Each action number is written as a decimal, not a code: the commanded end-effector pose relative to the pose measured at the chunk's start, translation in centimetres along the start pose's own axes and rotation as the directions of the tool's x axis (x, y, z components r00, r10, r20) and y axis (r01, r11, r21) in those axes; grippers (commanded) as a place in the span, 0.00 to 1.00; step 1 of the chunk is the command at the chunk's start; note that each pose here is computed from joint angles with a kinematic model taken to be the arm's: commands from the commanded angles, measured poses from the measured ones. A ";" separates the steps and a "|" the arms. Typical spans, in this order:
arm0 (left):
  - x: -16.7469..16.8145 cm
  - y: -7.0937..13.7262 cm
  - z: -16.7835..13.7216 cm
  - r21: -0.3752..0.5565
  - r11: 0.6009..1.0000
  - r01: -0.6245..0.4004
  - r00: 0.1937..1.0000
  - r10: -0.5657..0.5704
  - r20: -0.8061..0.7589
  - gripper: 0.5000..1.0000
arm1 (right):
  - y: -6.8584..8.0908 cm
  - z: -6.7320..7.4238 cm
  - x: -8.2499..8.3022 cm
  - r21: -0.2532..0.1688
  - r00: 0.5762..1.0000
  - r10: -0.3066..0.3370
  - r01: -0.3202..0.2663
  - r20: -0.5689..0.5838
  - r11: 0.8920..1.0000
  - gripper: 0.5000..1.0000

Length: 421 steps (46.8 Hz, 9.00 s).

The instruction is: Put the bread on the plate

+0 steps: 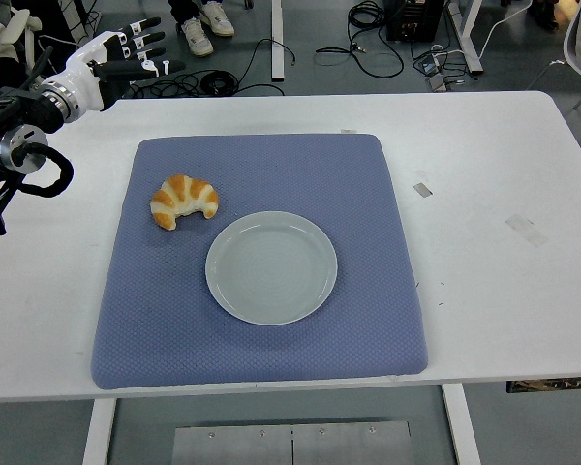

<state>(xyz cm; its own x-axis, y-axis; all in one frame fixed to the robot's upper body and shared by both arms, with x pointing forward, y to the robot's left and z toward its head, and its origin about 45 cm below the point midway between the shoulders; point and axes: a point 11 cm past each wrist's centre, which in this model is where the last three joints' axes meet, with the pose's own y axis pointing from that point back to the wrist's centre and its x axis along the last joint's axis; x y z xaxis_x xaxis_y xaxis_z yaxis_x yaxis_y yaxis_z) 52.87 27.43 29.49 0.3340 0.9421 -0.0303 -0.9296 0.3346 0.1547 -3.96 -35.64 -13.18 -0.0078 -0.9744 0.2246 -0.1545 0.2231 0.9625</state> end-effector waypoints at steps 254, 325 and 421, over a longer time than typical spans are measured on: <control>-9.6 3.1 -1.8 0.515 0.856 0.042 0.568 -0.445 0.692 0.07 | 0.0 0.0 0.0 0.000 1.000 0.000 0.000 0.001 1.000 1.00; -17.9 6.5 -5.1 0.595 0.766 0.244 0.486 -0.627 0.608 0.00 | 0.0 0.0 0.0 0.000 1.000 0.000 0.000 0.000 1.000 1.00; -15.9 5.0 -0.2 0.498 0.840 0.217 0.535 -0.529 0.659 0.94 | 0.0 0.0 0.0 0.000 1.000 0.000 0.000 0.000 1.000 1.00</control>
<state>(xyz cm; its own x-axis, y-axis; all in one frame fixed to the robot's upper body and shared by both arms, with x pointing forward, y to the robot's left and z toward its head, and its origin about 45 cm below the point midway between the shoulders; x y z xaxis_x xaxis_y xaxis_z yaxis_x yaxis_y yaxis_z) 42.08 13.94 29.40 0.7946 0.2834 0.5370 -0.6031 0.4708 0.6439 -3.96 -35.64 -13.18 -0.0080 -0.9743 0.2250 -0.1544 0.2235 0.9624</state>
